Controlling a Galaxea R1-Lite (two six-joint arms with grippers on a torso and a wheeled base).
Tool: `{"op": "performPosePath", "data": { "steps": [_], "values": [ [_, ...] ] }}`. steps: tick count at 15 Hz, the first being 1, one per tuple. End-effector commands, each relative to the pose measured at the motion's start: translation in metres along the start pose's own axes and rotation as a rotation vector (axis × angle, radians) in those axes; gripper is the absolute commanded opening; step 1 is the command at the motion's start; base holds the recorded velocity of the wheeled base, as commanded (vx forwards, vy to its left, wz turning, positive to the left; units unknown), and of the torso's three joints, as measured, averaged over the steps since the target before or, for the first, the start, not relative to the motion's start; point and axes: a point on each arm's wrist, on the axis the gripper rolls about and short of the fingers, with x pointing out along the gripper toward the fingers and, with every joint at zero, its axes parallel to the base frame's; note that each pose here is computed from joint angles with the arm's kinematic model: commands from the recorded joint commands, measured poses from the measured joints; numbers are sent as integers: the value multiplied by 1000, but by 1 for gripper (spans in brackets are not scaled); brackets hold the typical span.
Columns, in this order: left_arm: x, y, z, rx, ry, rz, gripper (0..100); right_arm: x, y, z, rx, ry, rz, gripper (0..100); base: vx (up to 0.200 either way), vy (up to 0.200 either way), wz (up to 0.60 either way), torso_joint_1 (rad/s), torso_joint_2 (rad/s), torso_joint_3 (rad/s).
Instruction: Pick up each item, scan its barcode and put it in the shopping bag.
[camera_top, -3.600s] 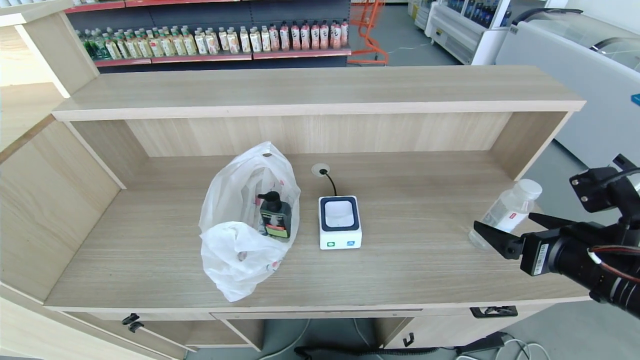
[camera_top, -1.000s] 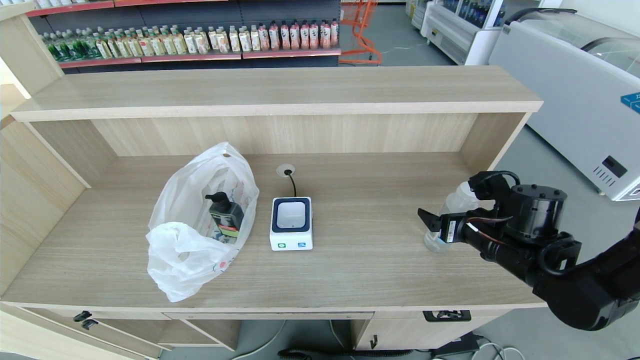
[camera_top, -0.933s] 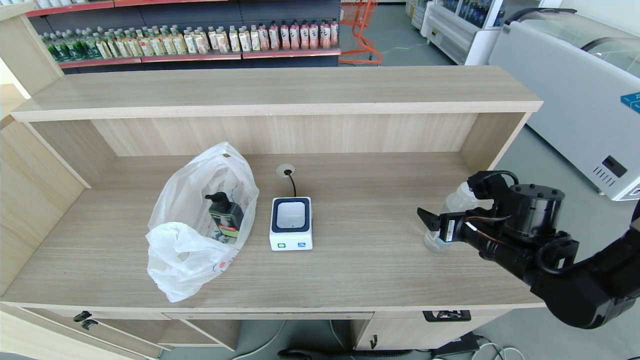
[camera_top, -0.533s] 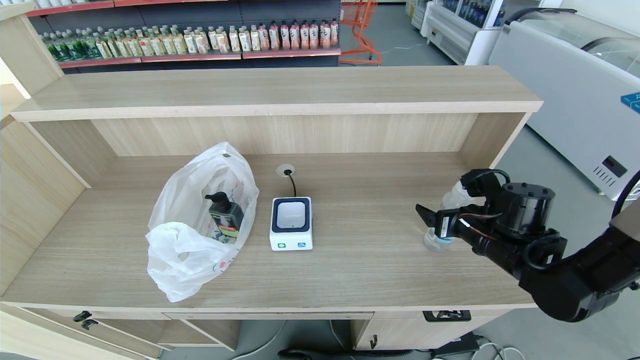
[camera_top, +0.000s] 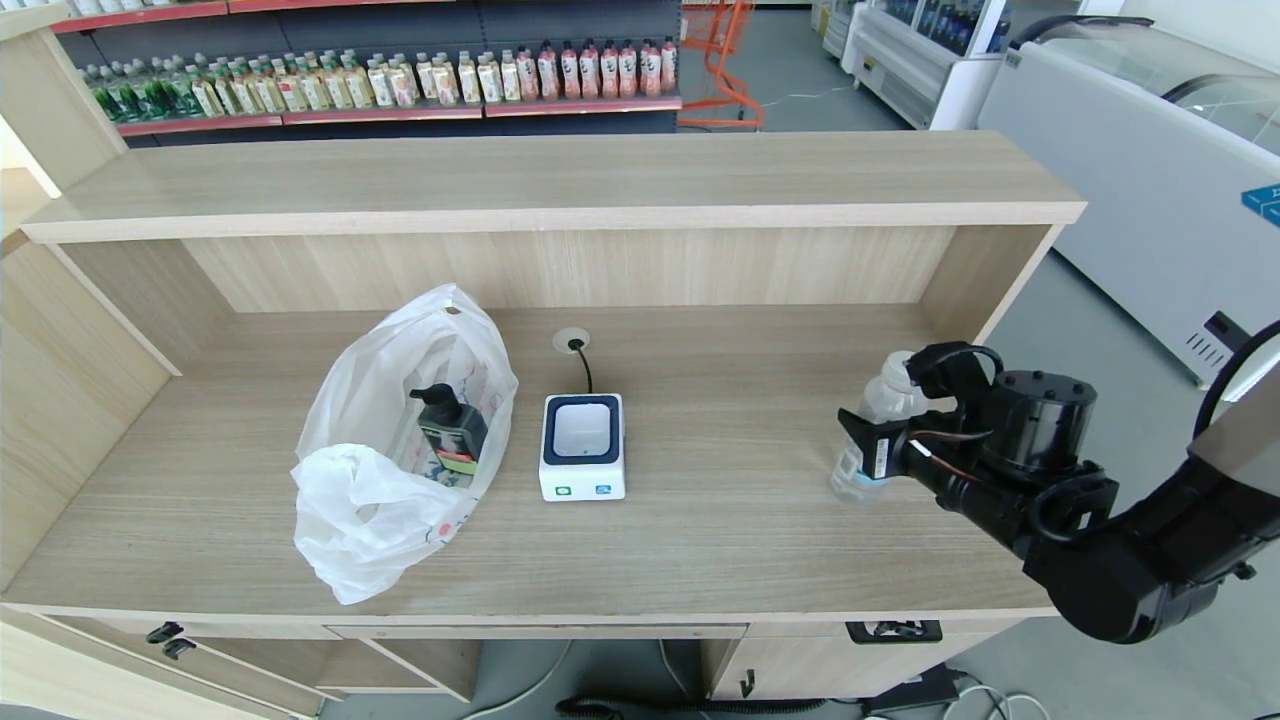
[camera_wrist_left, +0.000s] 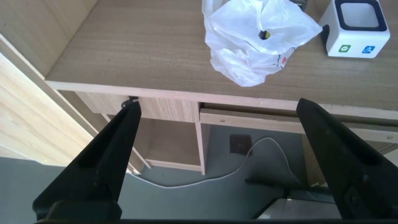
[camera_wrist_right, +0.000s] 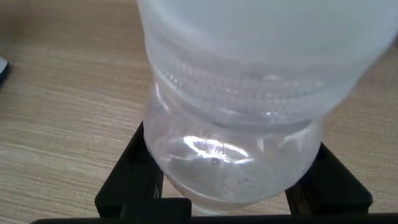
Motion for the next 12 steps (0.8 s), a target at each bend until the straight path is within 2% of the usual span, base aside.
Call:
{"op": "performPosePath", "data": {
  "steps": [1,5,7,8,10,11,12],
  "values": [
    [0,0,0,0,2,0,100,1,0,2,-9,-26,-1,0,0,0,0,0,0,0],
    [0,0,0,0,2,0,100,-3,-1,16,-1,-74,-9,0,0,0,0,0,0,0],
    [0,0,0,0,2,-1,100,-14,0,38,72,-138,18,0,0,0,0,0,0,0],
    [0,0,0,0,2,0,100,-23,9,49,120,-173,134,0,0,0,0,0,0,0],
    [0,0,0,0,2,0,100,-43,11,65,178,-207,361,0,0,0,0,0,0,0],
    [0,0,0,0,2,0,100,-62,11,79,192,-189,532,0,0,0,0,0,0,0],
    [0,0,0,0,2,0,100,-77,11,90,192,-177,638,0,0,0,0,0,0,0]
  ]
}}
